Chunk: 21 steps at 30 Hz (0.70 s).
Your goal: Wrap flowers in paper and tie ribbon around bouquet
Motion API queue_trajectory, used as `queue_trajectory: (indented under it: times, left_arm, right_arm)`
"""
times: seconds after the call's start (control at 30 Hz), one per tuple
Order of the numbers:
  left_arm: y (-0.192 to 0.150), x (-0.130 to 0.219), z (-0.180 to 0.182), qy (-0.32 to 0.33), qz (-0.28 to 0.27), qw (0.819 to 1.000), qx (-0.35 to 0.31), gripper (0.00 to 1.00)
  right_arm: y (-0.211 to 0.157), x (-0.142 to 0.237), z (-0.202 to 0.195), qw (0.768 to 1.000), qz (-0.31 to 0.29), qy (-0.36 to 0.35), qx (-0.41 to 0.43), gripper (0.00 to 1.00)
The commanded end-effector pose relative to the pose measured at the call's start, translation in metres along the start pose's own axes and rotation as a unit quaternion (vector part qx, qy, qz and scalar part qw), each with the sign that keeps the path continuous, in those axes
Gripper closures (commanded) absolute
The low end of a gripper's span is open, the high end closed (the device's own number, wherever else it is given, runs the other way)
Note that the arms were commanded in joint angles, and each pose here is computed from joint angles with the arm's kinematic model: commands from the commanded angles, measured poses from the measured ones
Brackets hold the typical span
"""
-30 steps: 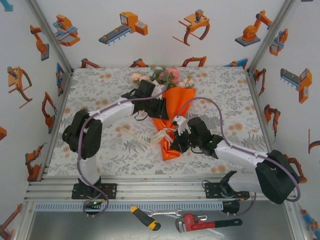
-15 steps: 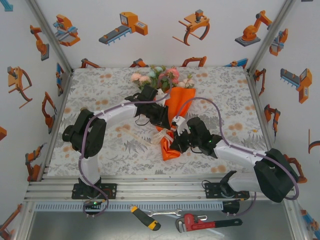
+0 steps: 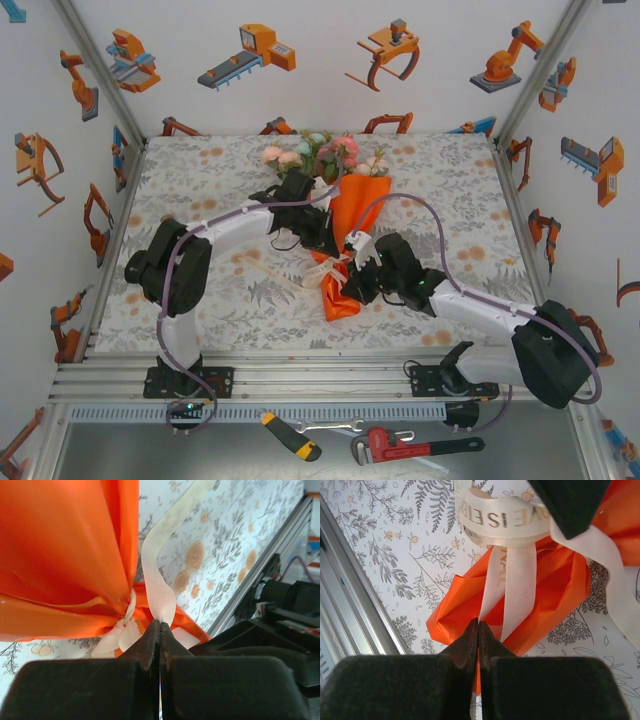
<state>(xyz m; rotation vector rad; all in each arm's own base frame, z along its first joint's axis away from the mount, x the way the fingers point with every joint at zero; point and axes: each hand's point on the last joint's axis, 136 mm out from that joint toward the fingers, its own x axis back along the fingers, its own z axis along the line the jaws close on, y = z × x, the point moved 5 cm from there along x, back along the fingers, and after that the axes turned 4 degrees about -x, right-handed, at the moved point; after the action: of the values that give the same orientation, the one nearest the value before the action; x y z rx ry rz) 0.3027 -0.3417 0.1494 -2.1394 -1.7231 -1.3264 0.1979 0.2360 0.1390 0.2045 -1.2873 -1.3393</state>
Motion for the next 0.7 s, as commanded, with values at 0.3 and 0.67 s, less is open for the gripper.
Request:
queue_trajectory:
  times: [0.3,0.67]
  left_arm:
    - [0.011,0.03,-0.002,0.06,-0.066,0.996,-0.002,1.0]
    - [0.015,0.046,0.01,0.123,-0.103,0.987,0.01,0.76]
  right_arm:
    - [0.015,0.008,-0.008,0.998,-0.028,-0.053,0.013,0.88]
    - [0.042,0.014,-0.021,0.989,-0.083,-0.119,0.011,0.95]
